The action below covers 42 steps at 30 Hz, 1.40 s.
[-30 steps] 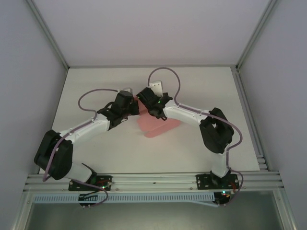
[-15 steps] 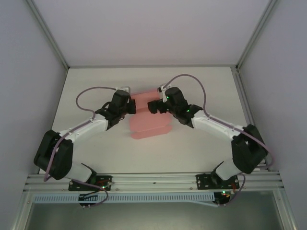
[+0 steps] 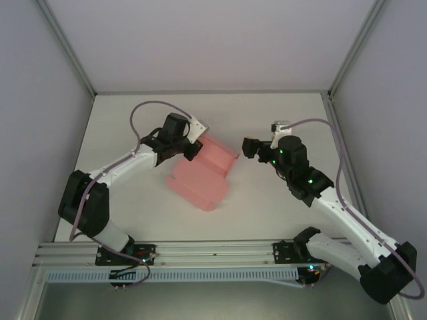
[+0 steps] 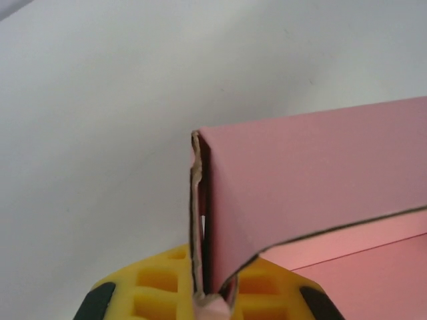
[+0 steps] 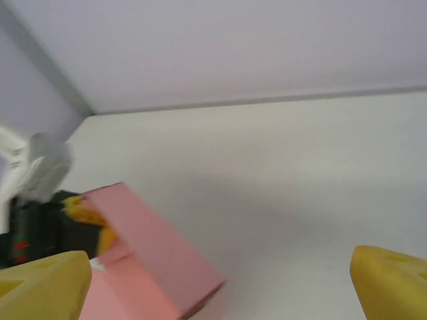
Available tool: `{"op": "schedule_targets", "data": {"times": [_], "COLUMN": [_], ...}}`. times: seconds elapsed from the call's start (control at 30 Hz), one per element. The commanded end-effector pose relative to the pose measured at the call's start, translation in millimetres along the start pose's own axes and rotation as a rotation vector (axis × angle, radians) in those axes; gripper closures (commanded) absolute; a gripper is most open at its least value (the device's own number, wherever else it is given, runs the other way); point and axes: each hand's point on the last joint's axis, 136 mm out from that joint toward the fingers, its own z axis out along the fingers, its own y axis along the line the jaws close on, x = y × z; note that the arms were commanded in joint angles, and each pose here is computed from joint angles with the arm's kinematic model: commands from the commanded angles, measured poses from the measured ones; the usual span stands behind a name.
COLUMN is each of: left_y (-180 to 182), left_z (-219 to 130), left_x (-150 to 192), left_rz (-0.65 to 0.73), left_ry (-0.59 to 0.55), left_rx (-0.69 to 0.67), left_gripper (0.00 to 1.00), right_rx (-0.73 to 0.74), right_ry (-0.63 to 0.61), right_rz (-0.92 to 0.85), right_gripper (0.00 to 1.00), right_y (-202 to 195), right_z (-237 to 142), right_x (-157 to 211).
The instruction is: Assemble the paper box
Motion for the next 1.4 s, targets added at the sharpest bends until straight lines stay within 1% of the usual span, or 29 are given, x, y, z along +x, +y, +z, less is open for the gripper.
{"op": "schedule_targets", "data": {"times": [0.0,0.1,0.27,0.4,0.5,0.6,0.7,0.73,0.77,0.8,0.83,0.87,0.9,0.93,1.0,1.03,1.13,1.2,1.23,1.27,1.37], "left_y": [-8,6,14,15,11,7,3,2,1,2,2,2,1,0,-3,-4,-7,-8,-10,-12,-17], "left_z": [4,12,31,58,81,99,110,111,112,111,110,108,105,102,96,92,84,78,74,71,55], "left_x": [37,51,55,62,65,63,57,53,50,46,42,36,31,26,18,14,7,2,-1,-4,-21], "left_rz": [0.215,0.267,0.352,0.460,0.516,0.542,0.548,0.550,0.552,0.551,0.552,0.547,0.547,0.546,0.547,0.546,0.540,0.531,0.529,0.528,0.509], "left_ry": [0.224,0.345,0.464,0.577,0.633,0.640,0.626,0.616,0.607,0.593,0.579,0.562,0.547,0.530,0.499,0.484,0.449,0.423,0.407,0.389,0.299], "left_rx": [0.067,0.029,0.008,-0.030,-0.058,-0.065,-0.069,-0.074,-0.075,-0.078,-0.083,-0.087,-0.087,-0.083,-0.071,-0.068,-0.063,-0.063,-0.054,-0.048,-0.048], "left_gripper": [1.00,1.00,1.00,1.00,1.00,1.00,0.90,0.85,0.83,0.75,0.72,0.67,0.58,0.56,0.47,0.45,0.34,0.22,0.03,0.00,0.00], "right_rx": [0.152,0.199,0.234,0.247,0.254,0.255,0.254,0.251,0.250,0.251,0.248,0.246,0.239,0.234,0.222,0.219,0.205,0.186,0.177,0.168,0.087], "right_ry": [0.085,0.130,0.180,0.212,0.222,0.231,0.239,0.241,0.242,0.243,0.243,0.242,0.241,0.237,0.234,0.230,0.227,0.227,0.229,0.226,0.227], "right_rz": [0.064,0.073,0.078,0.086,0.100,0.106,0.109,0.110,0.109,0.110,0.108,0.108,0.109,0.108,0.104,0.103,0.101,0.094,0.089,0.084,0.023], "right_gripper": [0.00,0.00,0.00,0.00,0.00,0.00,0.00,0.00,0.00,0.00,0.00,0.00,0.00,0.00,0.00,0.00,0.00,0.00,0.00,0.00,0.00], "right_y": [-42,-57,-69,-73,-76,-77,-78,-78,-78,-78,-78,-77,-76,-75,-74,-73,-70,-67,-66,-64,-50], "right_z": [-7,-10,-8,-5,-4,-4,-4,-4,-5,-5,-5,-5,-5,-5,-5,-5,-5,-4,-3,-2,3], "right_x": [31,45,60,68,73,77,79,79,79,80,80,80,79,78,78,76,75,74,74,73,69]}}
